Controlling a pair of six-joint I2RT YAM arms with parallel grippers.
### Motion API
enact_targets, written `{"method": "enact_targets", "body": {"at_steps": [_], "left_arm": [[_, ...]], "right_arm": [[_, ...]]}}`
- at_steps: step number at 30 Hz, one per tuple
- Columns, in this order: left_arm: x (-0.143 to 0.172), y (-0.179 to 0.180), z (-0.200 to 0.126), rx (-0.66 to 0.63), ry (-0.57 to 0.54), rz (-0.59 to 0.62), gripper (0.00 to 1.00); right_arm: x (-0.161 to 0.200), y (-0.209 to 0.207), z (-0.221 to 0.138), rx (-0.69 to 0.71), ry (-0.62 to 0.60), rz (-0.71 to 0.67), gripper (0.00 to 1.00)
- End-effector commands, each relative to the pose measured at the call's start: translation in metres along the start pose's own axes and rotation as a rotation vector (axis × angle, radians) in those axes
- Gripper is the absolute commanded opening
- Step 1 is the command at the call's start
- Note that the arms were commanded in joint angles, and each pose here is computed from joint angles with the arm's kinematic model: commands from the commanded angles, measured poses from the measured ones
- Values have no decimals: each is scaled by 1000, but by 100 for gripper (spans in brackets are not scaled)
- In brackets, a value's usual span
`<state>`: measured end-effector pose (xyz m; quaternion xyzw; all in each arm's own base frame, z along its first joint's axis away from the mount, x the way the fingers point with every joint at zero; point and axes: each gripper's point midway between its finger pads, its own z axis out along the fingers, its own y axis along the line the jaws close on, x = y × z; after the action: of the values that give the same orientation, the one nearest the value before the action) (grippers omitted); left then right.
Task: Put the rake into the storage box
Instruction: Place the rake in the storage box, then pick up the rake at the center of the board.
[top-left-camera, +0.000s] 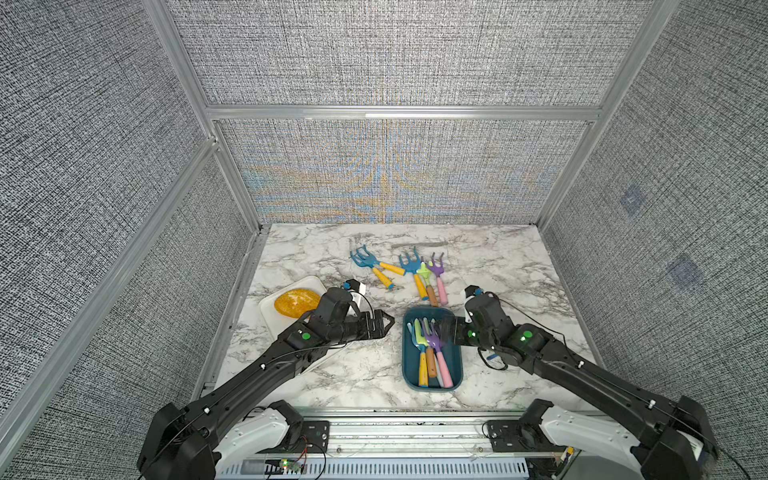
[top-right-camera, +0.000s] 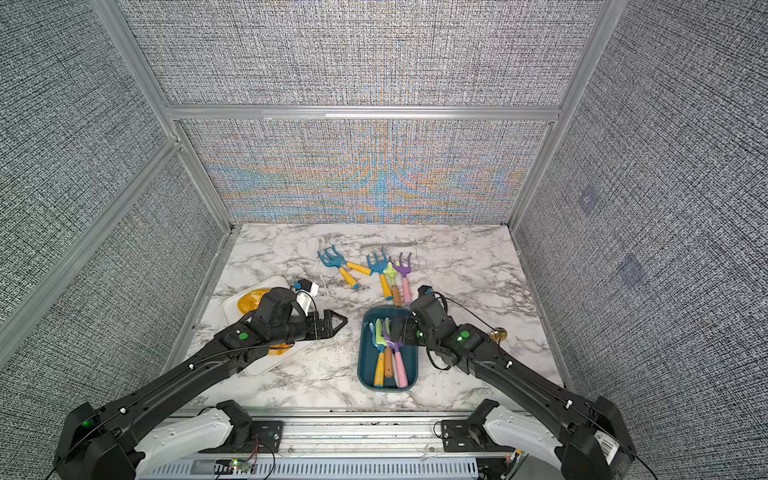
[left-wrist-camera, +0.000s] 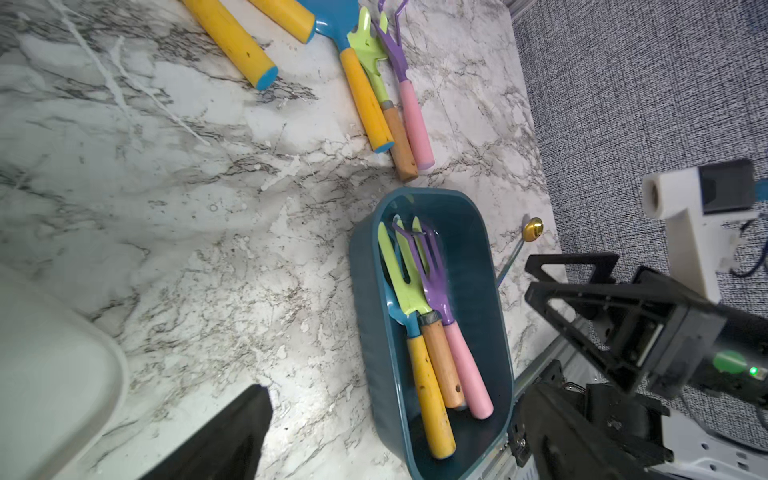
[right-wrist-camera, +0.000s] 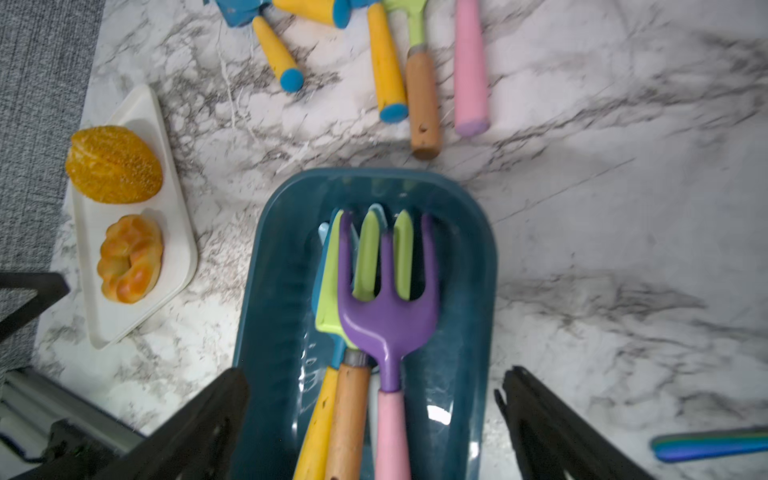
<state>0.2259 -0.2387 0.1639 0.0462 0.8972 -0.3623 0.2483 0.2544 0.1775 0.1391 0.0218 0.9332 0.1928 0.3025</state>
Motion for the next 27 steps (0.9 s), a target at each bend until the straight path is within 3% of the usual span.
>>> {"method": "enact_targets", "body": {"at_steps": [1,12,15,23,27], "left_arm": [[-3,21,-2,-119,-19,17,99],[-7,35,-3,-206,-27,30,99],[-6,37,-4,-218,-25,31,99],[-3,40,-11,-231,-37,24,99],[1,43,-14,-235,-37,14,99]], "right_arm": [[-30,-10,9,31,-46,-31,99],[-104,-40,91,197,18,-108,99],[-111,-41,120,200,75,-140,83],[-125,-56,175,263,133,-169,70],[-120,-66,197,294,175,-178,58]]}}
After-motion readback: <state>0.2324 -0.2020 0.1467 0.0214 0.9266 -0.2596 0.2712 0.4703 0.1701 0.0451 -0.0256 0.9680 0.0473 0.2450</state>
